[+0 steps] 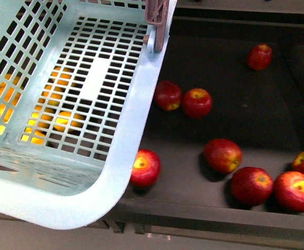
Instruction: Pick lemon and mango into basket
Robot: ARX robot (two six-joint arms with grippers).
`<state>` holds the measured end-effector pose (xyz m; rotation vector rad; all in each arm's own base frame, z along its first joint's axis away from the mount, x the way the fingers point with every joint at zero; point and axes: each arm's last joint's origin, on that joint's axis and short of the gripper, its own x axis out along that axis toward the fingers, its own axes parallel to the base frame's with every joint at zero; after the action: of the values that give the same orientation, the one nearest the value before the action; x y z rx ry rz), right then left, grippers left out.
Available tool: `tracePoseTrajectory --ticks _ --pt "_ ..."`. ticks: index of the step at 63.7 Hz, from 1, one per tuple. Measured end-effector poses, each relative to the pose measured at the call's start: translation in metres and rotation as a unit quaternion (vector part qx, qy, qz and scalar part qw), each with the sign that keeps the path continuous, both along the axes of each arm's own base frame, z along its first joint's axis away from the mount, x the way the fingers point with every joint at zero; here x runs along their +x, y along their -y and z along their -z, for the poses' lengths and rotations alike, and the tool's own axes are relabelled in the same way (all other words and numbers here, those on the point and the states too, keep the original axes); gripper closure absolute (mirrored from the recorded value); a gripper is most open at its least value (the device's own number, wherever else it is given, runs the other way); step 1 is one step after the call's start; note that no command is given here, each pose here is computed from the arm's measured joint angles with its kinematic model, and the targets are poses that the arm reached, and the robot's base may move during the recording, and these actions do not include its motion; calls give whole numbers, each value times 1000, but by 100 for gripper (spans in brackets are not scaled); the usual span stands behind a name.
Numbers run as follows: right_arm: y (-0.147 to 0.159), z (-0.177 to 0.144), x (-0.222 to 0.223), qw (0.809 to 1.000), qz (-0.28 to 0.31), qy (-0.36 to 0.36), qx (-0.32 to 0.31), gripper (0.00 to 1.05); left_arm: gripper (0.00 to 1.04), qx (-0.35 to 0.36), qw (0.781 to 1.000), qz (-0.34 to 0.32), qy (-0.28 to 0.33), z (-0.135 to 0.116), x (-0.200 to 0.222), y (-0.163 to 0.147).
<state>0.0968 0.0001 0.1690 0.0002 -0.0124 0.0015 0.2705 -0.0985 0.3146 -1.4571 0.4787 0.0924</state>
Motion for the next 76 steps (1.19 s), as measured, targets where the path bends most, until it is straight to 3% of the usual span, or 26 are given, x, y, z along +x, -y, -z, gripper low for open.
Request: tracePoseTrajectory --ticks 76 --pt "0 0 0 1000 0 0 0 9 88 -1 1000 -2 0 0 0 0"
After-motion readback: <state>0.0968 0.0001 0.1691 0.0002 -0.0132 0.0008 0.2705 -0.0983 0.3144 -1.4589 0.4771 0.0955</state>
